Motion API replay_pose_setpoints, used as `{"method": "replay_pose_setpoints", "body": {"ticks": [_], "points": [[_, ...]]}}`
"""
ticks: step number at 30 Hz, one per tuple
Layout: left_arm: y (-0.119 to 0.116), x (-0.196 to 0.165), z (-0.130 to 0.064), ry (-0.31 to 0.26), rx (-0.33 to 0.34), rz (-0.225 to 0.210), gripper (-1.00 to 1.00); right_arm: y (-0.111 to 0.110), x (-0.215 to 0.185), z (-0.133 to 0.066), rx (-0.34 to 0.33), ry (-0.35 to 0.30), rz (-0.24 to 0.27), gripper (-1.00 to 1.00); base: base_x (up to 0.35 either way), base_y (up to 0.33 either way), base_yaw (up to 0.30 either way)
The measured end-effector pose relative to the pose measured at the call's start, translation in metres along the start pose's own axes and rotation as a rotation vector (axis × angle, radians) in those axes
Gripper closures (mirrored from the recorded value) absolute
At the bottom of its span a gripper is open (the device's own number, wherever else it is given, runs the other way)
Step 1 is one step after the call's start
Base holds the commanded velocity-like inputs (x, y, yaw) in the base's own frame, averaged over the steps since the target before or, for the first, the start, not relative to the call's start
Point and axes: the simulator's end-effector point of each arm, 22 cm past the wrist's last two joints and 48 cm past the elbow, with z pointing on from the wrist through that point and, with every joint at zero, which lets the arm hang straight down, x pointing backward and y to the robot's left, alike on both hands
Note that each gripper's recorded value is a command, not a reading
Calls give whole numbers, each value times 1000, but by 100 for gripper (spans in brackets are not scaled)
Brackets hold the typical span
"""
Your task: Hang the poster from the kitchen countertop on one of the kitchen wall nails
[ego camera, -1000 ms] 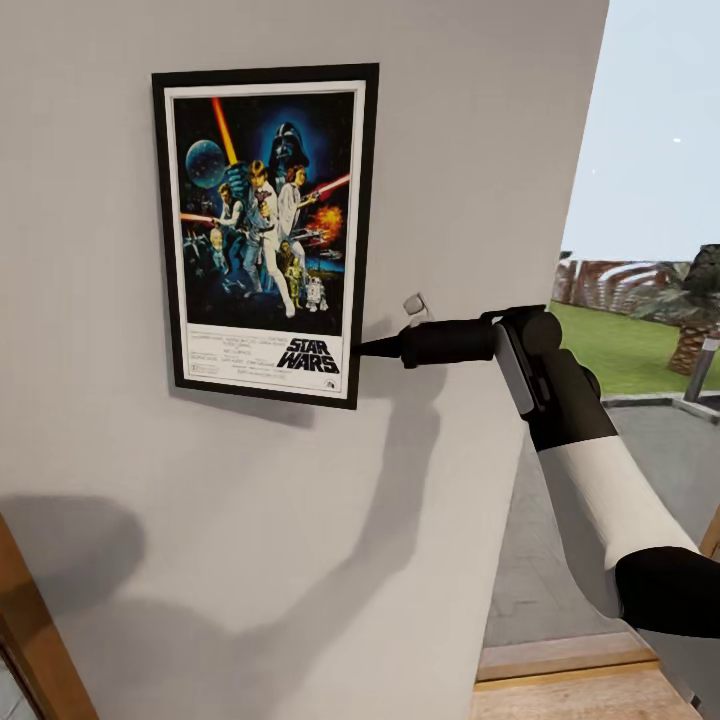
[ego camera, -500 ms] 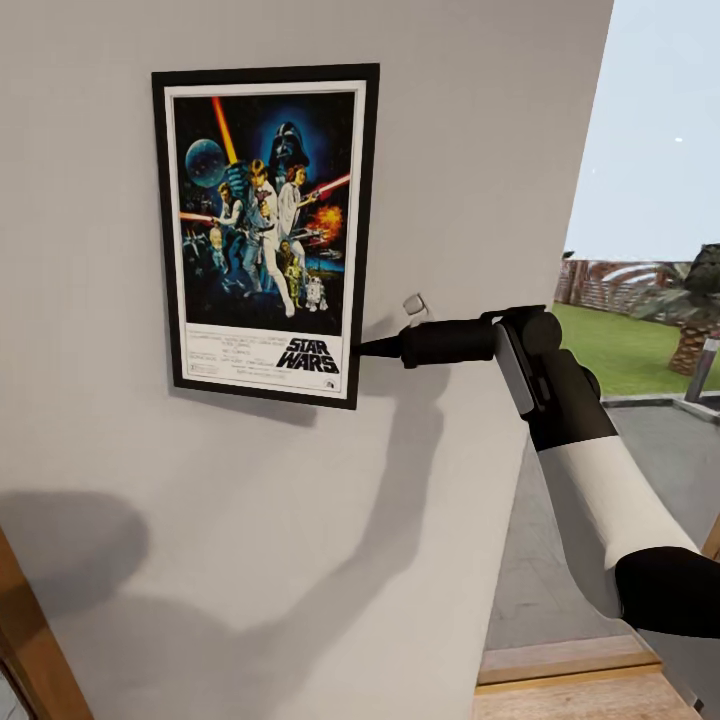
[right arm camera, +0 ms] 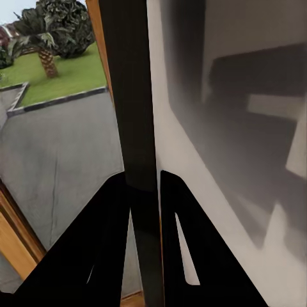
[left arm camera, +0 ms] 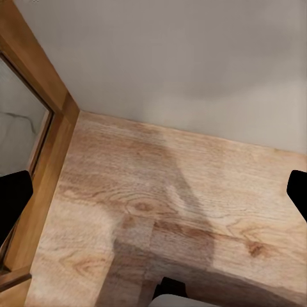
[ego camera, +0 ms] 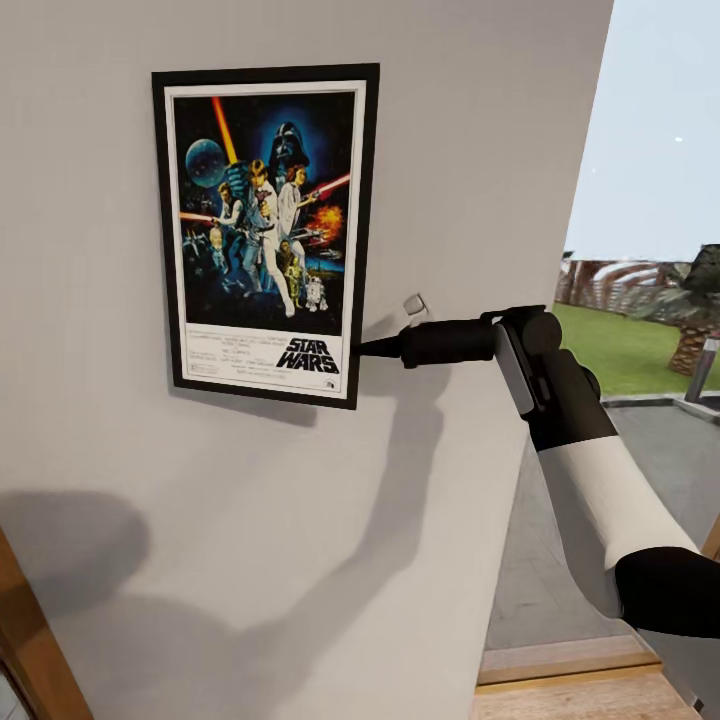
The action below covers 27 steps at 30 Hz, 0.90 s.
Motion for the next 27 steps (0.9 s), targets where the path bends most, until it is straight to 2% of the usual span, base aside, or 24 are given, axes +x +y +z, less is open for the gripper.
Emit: {"method": "replay_pose_setpoints", "body": {"ticks": [27], "points": [[0, 0, 0, 0, 0, 0, -100, -1, 1, 0, 3, 2, -4, 100, 0, 0, 0]]}}
